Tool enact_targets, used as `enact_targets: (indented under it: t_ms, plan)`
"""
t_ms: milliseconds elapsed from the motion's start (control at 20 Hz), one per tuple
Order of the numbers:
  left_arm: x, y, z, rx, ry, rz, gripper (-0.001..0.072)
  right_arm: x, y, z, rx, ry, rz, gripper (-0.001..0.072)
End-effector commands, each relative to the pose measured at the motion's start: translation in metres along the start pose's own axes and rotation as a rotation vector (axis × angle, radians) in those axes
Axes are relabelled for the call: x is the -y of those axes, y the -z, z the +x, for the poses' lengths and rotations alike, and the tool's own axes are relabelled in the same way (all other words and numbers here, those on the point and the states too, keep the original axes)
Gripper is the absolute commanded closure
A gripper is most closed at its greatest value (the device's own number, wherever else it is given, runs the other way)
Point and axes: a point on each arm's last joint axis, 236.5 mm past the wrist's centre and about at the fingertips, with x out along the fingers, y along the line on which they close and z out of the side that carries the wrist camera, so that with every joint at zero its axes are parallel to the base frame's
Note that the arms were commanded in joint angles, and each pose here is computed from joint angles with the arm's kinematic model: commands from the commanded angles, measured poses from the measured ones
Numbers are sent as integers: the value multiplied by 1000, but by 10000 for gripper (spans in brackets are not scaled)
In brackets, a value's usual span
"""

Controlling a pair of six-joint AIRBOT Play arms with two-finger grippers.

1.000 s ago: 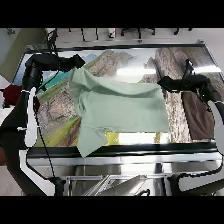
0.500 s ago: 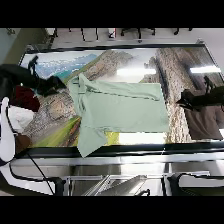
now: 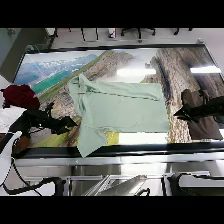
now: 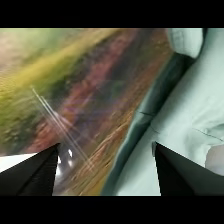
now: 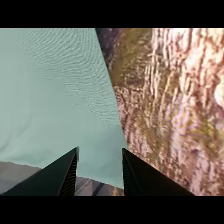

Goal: Fold the shirts.

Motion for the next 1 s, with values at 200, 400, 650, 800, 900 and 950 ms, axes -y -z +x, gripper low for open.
enact_targets:
  t_ms: [200,400,650,800,900,950]
  plan:
    - [15,6,29,35,-43,102,297,-6,2,0,-5,-27,-20,389]
    - [26,4,34,56,-34,111,297,-6,2,0,-4,-27,-35,389]
    - [28,11,46,16,-17,86,530,-6,2,0,-4,-27,-42,395]
    - [22,16,55,-19,-22,68,534,-6,2,0,-4,-27,-47,465]
    - [20,16,57,-20,-24,63,534,-6,2,0,-4,-27,-46,465]
    - [20,13,57,-10,-25,63,535,-6,2,0,-5,-27,-46,465]
